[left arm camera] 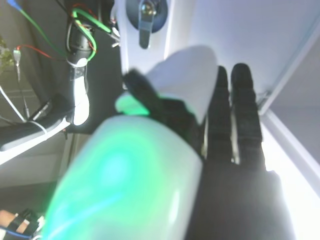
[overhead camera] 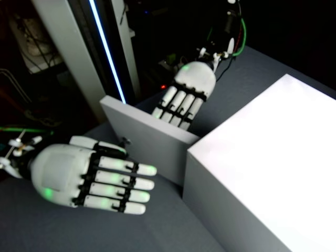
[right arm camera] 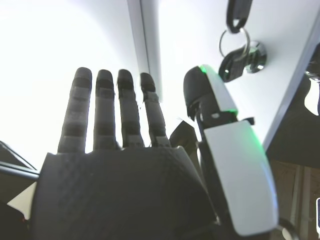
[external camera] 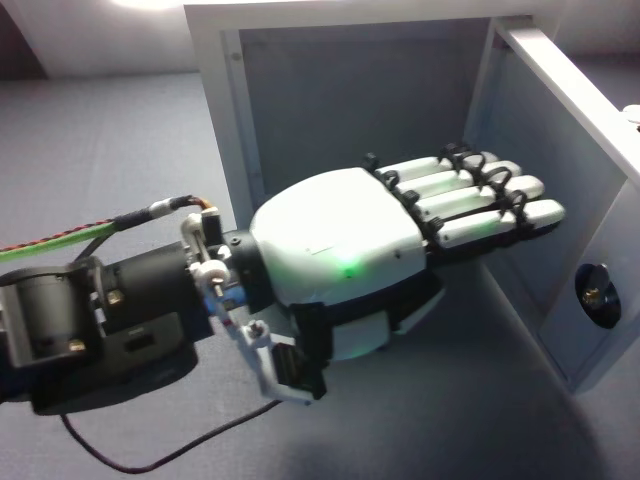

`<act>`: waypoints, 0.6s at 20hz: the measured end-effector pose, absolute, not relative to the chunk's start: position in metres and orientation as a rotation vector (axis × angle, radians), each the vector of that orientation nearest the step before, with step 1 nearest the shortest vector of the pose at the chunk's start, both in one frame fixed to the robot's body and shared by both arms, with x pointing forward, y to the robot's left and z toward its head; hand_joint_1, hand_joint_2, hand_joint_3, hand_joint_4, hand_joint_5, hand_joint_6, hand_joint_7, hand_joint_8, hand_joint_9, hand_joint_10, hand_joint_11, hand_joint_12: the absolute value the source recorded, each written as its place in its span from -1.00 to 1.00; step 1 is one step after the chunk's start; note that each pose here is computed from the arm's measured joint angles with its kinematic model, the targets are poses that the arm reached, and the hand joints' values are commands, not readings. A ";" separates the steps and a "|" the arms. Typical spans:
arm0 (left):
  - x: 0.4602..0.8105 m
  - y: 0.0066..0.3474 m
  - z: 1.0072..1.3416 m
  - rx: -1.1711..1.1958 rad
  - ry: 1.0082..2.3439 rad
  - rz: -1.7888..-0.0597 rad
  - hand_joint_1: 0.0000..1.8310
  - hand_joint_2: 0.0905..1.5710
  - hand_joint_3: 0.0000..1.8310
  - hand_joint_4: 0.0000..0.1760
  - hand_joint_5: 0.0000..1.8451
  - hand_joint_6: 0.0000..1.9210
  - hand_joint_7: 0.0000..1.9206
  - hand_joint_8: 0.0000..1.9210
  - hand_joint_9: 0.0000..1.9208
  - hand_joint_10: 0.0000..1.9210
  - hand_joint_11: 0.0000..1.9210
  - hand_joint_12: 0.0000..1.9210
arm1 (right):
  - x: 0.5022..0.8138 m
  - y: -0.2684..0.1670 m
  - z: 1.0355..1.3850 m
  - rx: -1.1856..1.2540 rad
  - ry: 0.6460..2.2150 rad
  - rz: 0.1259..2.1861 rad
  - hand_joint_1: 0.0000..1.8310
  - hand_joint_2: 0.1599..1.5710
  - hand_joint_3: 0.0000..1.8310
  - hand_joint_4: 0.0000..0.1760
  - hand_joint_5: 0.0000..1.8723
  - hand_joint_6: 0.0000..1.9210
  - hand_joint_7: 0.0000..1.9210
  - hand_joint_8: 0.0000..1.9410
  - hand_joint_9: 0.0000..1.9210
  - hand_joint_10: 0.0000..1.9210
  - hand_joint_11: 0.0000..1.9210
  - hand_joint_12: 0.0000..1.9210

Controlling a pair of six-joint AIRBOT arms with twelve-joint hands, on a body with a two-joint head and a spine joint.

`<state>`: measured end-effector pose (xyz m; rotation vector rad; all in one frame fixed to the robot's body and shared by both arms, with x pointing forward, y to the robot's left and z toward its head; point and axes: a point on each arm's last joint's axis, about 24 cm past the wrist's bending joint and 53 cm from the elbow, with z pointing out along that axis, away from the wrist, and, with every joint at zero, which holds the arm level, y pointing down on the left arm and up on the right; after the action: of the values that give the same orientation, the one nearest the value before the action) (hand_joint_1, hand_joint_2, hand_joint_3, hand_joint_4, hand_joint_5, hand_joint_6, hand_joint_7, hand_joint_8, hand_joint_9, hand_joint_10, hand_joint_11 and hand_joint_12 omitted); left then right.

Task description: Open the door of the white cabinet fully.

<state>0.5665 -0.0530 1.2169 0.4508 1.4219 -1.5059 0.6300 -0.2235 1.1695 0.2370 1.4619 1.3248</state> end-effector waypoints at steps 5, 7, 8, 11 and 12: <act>0.563 -0.069 1.219 0.476 1.409 -1.525 0.03 0.82 -0.69 -1.00 -0.92 -1.00 -0.90 -1.00 -0.88 -1.00 -0.81 -0.97 | 0.630 -0.222 1.168 0.240 1.466 1.329 -0.39 0.71 -1.00 -0.73 -0.78 -1.00 -0.81 -1.00 -0.87 -0.99 -0.90 -0.98; 0.566 -0.068 1.220 0.467 1.408 -1.523 0.06 0.74 -0.54 -1.00 -0.94 -1.00 -0.92 -1.00 -0.90 -1.00 -0.82 -0.98 | 0.631 -0.222 1.169 0.241 1.460 1.331 -0.38 0.71 -1.00 -0.74 -0.79 -1.00 -0.82 -1.00 -0.88 -1.00 -0.92 -0.99; 0.567 -0.065 1.220 0.462 1.410 -1.519 0.04 0.73 -0.51 -1.00 -0.94 -1.00 -0.93 -1.00 -0.91 -1.00 -0.83 -0.99 | 0.630 -0.222 1.169 0.237 1.462 1.333 -0.38 0.70 -1.00 -0.72 -0.78 -1.00 -0.82 -1.00 -0.89 -1.00 -0.93 -0.99; 0.570 -0.050 1.217 0.436 1.432 -1.498 0.21 0.61 -0.42 -1.00 -0.92 -0.99 -0.91 -0.99 -0.91 -0.99 -0.84 -0.98 | 0.630 -0.222 1.169 0.240 1.463 1.333 -0.38 0.71 -1.00 -0.64 -0.78 -1.00 -0.83 -1.00 -0.90 -1.00 -0.94 -0.99; 0.570 -0.044 1.217 0.431 1.434 -1.491 0.20 0.62 -0.42 -1.00 -0.93 -1.00 -0.93 -1.00 -0.92 -1.00 -0.86 -0.99 | 0.630 -0.222 1.169 0.241 1.463 1.334 -0.37 0.71 -1.00 -0.36 -0.78 -1.00 -0.84 -1.00 -0.90 -1.00 -0.91 -0.98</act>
<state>0.5697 -0.0440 1.2169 0.4311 1.4344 -1.4912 0.6304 -0.2218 1.1687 0.2411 1.4634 1.3336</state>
